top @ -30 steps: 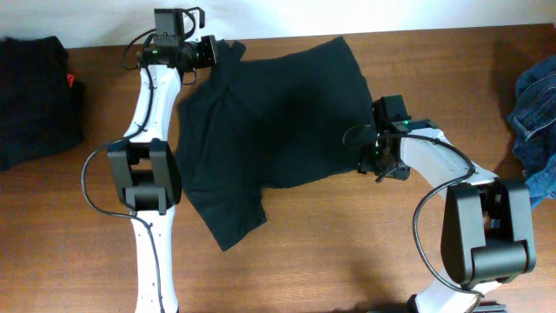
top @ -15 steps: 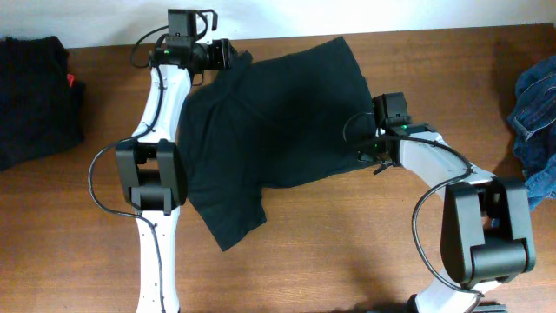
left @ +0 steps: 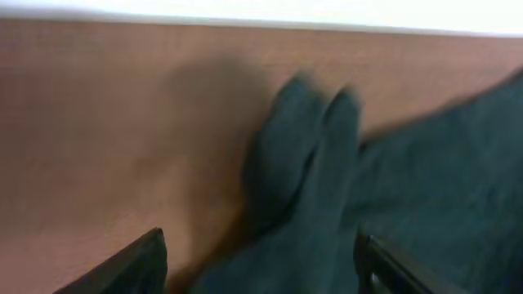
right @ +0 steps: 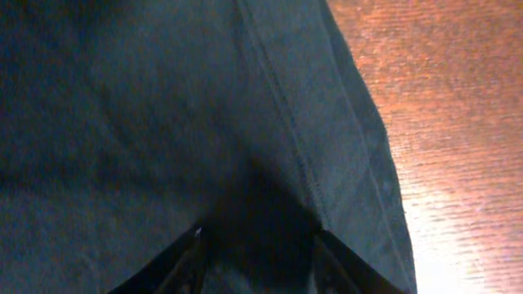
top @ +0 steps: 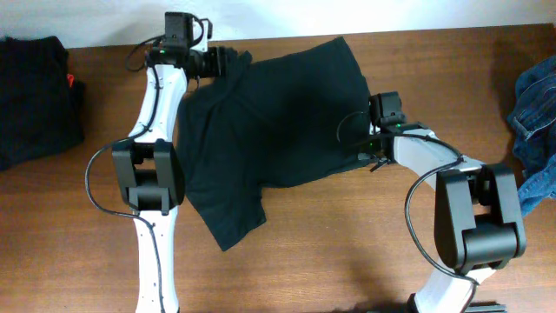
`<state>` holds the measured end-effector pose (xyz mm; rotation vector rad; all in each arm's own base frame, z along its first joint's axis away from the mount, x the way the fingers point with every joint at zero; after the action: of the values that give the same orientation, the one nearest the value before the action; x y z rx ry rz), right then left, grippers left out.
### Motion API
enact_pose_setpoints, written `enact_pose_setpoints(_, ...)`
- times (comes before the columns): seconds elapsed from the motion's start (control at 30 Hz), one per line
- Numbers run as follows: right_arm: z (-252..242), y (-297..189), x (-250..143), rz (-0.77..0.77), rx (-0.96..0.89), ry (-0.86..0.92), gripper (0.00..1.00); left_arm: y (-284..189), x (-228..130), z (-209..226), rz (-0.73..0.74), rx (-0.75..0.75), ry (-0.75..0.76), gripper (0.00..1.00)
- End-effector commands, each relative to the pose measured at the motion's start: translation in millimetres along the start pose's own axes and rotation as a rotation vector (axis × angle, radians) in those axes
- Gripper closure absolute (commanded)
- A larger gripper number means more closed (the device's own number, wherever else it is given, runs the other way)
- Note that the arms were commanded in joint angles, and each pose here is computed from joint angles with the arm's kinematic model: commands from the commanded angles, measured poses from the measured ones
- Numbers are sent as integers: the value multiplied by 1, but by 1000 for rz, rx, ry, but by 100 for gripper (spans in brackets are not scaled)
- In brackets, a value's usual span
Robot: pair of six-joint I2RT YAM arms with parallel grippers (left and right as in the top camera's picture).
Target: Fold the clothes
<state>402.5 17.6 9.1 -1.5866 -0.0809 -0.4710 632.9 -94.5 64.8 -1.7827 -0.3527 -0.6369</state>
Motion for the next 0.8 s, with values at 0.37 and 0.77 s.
enact_pose_setpoints(0.37,-96,-13,-93,472,-234,204,53,-77,-2,14,90,52,-130,16)
enact_pose_setpoints(0.77,-95,-8,-85,435,-214,220,48,-73,-28,-75,223,78,200,15)
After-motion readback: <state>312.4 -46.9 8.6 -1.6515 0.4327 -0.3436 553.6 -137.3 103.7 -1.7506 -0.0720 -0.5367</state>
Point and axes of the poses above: each gripper's point midway between its finger pads, its own y axis out along the fingers, its own z axis along the line the jaws close on, x = y × z, the point moved 1 cm from there along -y, back along the fingers, and after that the axes turned 8 degrees about y, right-handed, at the moved point
